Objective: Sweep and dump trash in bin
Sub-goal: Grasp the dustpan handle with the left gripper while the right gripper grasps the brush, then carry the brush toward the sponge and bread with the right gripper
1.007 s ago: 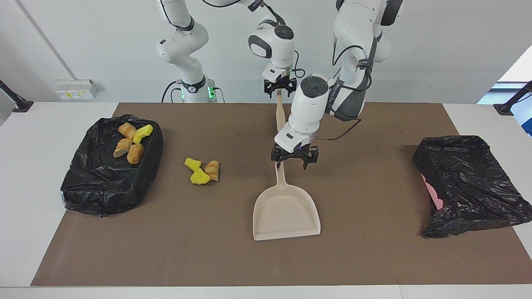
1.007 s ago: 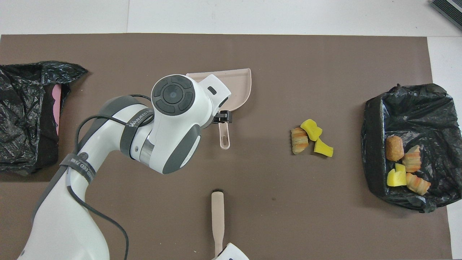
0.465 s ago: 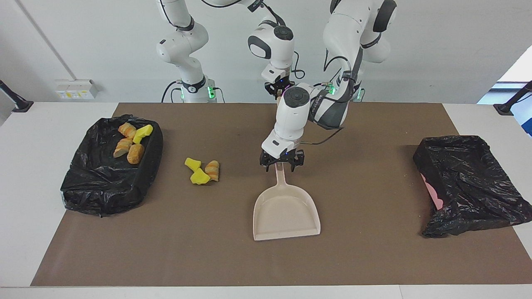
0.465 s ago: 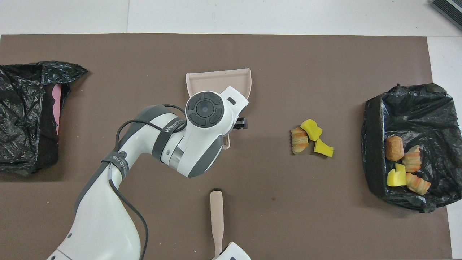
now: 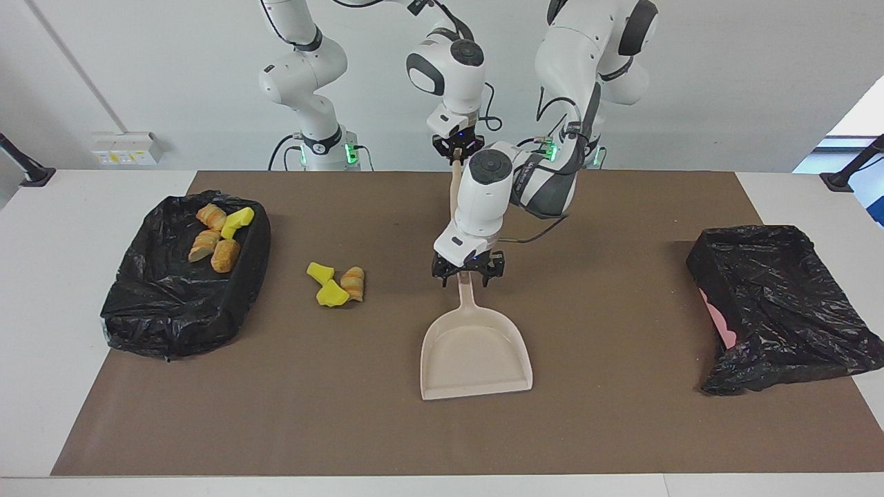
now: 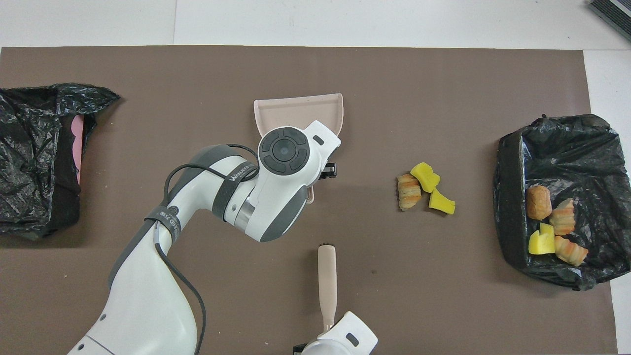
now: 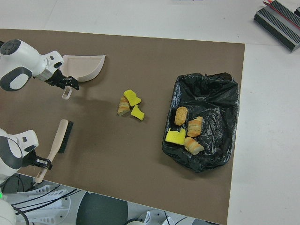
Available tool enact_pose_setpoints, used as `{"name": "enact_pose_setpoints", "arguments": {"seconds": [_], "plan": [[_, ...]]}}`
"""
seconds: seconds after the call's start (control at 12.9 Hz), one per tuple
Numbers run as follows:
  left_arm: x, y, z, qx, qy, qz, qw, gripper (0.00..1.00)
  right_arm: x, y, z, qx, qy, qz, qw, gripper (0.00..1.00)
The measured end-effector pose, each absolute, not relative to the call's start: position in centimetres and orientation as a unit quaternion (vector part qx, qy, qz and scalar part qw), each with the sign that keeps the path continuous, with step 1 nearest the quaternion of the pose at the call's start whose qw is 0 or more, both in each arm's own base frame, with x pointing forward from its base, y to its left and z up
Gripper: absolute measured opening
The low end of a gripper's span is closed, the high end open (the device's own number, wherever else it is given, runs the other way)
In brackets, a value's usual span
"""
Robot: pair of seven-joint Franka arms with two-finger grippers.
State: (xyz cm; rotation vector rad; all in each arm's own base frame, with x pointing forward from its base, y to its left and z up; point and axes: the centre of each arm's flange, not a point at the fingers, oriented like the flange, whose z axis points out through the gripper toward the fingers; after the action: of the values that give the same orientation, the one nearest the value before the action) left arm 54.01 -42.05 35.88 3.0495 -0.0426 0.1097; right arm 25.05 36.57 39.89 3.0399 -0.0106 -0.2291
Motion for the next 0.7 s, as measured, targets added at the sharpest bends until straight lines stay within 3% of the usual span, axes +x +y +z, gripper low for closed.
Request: {"name": "enact_pose_setpoints", "arguments": {"seconds": [0.08, 0.23, 0.31, 0.39, 0.7], "plan": [[54.1, -42.0, 35.9, 0.998, -0.018, 0.041, 0.041, 0.6, 25.5, 35.3, 40.8, 0.996, -0.007, -0.075, 0.056, 0.26], [54.2, -42.0, 36.0, 0.998, -0.025, 0.05, 0.034, 0.52, 27.2, 32.3, 42.4, 0.994, -0.018, -0.074, 0.073, 0.26], [54.2, -42.0, 36.0, 0.998, -0.026, 0.051, 0.034, 0.38, 28.4, 30.4, 43.0, 0.994, -0.021, -0.073, 0.081, 0.26], [54.2, -42.0, 36.0, 0.998, -0.028, 0.052, 0.034, 0.31, 29.7, 28.4, 43.5, 0.993, -0.023, -0.074, 0.088, 0.26], [54.2, -41.9, 36.3, 0.998, -0.033, 0.053, 0.033, 0.31, 35.0, 20.1, 44.2, 0.99, -0.028, -0.068, 0.121, 0.26]]}}
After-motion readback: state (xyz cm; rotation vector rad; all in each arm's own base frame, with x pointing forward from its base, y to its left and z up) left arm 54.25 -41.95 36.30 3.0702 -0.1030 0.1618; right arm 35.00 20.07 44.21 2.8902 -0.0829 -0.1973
